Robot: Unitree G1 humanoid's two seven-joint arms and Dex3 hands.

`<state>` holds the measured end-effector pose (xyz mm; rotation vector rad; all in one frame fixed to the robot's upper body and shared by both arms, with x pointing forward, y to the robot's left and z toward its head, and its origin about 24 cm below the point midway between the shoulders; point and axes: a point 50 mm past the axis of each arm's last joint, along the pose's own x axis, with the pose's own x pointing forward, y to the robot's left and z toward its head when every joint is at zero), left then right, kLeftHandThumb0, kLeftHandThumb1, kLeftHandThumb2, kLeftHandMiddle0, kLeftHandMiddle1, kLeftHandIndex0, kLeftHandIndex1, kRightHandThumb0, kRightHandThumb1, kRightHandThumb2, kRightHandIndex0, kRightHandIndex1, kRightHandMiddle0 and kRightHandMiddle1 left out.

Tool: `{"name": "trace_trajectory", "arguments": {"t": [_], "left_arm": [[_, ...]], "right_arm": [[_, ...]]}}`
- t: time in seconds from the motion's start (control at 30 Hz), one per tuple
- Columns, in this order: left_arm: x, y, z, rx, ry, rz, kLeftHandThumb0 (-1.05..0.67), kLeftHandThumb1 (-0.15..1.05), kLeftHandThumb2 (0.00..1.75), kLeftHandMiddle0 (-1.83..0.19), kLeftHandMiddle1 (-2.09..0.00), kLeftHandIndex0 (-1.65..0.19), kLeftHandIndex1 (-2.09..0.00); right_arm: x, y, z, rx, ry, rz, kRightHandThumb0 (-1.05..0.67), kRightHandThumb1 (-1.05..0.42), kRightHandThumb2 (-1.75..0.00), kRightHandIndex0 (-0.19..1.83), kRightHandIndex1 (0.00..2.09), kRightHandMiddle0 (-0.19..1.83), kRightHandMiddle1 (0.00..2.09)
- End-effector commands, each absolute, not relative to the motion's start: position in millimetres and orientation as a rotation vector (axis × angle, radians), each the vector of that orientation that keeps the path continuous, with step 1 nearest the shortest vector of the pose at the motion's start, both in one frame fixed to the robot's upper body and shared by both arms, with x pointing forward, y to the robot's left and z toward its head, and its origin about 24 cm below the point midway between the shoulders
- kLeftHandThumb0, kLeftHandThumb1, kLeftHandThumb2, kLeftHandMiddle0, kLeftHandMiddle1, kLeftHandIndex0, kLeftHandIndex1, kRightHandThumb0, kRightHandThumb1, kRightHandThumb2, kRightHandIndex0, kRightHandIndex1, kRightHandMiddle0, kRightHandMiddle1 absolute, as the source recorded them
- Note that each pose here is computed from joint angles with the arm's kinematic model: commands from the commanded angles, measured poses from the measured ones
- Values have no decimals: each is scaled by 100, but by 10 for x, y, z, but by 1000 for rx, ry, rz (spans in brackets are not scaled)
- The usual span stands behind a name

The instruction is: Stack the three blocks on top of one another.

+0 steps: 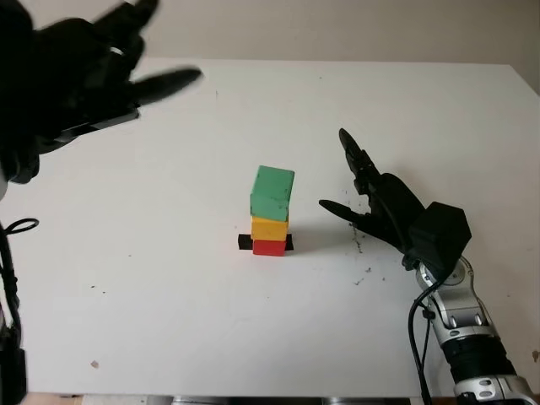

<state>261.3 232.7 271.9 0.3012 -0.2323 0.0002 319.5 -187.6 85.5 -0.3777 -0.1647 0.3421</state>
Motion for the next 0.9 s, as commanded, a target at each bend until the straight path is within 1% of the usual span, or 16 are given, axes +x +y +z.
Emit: {"name": "trace_trajectory", "arguments": {"t": [0.0, 0.1, 0.17, 0.23, 0.27, 0.33, 0.4, 0.5, 0.63, 0.87], "left_arm": [[2657, 2392, 2487, 257, -233, 56, -75, 105, 52, 14, -5, 4, -8], [2757, 2396, 2171, 285, -265, 90, -74, 105, 53, 14, -5, 6, -6], [2828, 2362, 1967, 284, -286, 90, -69, 105, 52, 13, -6, 10, -4], [2868, 2344, 1863, 284, -310, 85, -65, 105, 54, 11, -7, 11, -3], [2882, 2324, 1760, 310, -318, 79, -64, 105, 54, 10, -7, 11, -3], [2872, 2253, 1430, 379, -284, 62, -60, 105, 60, 13, -5, 12, -3], [2852, 2193, 1204, 389, -271, 43, -58, 105, 63, 16, -4, 14, -2], [2822, 2108, 984, 336, -270, 18, -61, 105, 67, 19, -2, 18, -2], [2803, 2030, 839, 229, -275, 11, -60, 105, 70, 19, 0, 19, 0], [2770, 1987, 755, 110, -268, 46, -72, 105, 69, 19, 0, 19, 0]], "right_arm": [[3224, -1910, 920, -387, -196, 324, -74, -105, -11, -18, 5, -8, 6], [3245, -1901, 919, -387, -203, 318, -73, -105, -14, -16, 6, -7, 6], [3258, -1892, 915, -374, -209, 312, -73, -105, -17, -15, 6, -6, 6], [3265, -1886, 912, -366, -213, 307, -73, -105, -19, -14, 6, -5, 7], [3264, -1879, 910, -361, -212, 295, -73, -105, -19, -14, 6, -5, 7], [3261, -1849, 888, -332, -212, 263, -72, -105, -23, -12, 7, -3, 7], [3258, -1821, 860, -307, -210, 241, -71, -105, -25, -12, 7, -2, 7], [3259, -1780, 809, -276, -188, 215, -73, -105, -30, -12, 6, -4, 6], [3267, -1752, 772, -280, -173, 191, -77, -105, -38, -13, 6, -6, 5], [3256, -1744, 751, -279, -168, 160, -73, -105, -45, -13, 5, -7, 5]]}}
